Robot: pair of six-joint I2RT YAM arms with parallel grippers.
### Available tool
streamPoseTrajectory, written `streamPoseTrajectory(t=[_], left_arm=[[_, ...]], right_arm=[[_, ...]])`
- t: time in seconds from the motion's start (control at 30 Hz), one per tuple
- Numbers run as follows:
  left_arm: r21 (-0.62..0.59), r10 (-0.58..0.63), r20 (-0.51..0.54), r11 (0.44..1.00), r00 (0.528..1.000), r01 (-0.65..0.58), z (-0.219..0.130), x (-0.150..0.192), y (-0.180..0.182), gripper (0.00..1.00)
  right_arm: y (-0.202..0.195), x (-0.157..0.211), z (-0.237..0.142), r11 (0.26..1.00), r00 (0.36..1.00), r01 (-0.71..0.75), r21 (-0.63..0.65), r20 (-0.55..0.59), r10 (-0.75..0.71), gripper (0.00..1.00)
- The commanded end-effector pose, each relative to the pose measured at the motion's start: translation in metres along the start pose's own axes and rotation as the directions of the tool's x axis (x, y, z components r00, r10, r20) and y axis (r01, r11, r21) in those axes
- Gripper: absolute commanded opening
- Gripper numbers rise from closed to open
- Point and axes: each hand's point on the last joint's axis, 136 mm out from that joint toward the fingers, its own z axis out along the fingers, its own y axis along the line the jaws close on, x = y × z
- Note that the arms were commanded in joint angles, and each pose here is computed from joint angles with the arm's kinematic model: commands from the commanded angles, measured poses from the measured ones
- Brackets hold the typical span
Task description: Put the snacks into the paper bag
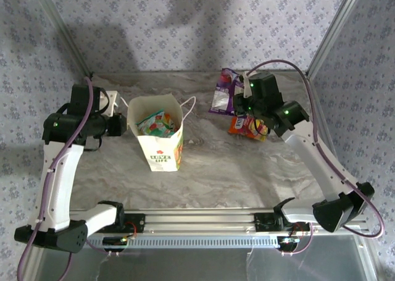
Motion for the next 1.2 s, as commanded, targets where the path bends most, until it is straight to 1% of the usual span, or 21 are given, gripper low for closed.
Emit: streamPoseTrajectory(t=[0.0,0.13,0.2,0.4,0.67,0.93,1.03,1.17], left_arm=[[0.001,-0.002,0.05,1.0,0.999,0.002,-0.006,-0.007,-0.001,0.19],[-0.004,-0.002,0.049,1.0,0.999,0.002,-0.006,-0.007,0.0,0.19],[-0.005,-0.003,0.05,1.0,0.999,0.003,-0.006,-0.007,0.0,0.19],[-0.001,-0.011,0.051,1.0,0.999,0.011,-0.006,-0.005,0.0,0.19],[-0.009,-0.006,0.062,1.0,0.998,0.007,-0.005,-0.003,0.002,0.19],[-0.041,-0.019,0.062,0.999,0.998,0.021,-0.001,-0.002,0.008,0.19],[-0.042,-0.027,0.07,0.999,0.997,0.03,-0.002,-0.002,0.009,0.19],[-0.025,-0.036,0.102,0.999,0.994,0.039,-0.003,-0.005,0.007,0.19]], right_arm=[[0.01,-0.038,-0.025,0.998,0.988,0.054,-0.017,0.145,-0.051,0.1],[0.021,-0.048,-0.032,0.99,0.975,0.135,-0.032,0.181,-0.127,0.11],[0.028,-0.06,-0.038,0.984,0.96,0.176,-0.036,0.23,-0.163,0.11],[0.047,-0.081,-0.049,0.961,0.923,0.276,-0.037,0.288,-0.254,0.11],[0.076,-0.117,-0.067,0.934,0.862,0.353,-0.046,0.404,-0.306,0.11],[0.135,-0.132,-0.074,0.854,0.782,0.496,-0.156,0.508,-0.361,0.11],[0.154,-0.133,-0.07,0.82,0.754,0.549,-0.164,0.521,-0.4,0.11],[0.178,-0.125,-0.06,0.774,0.729,0.604,-0.192,0.527,-0.437,0.11]])
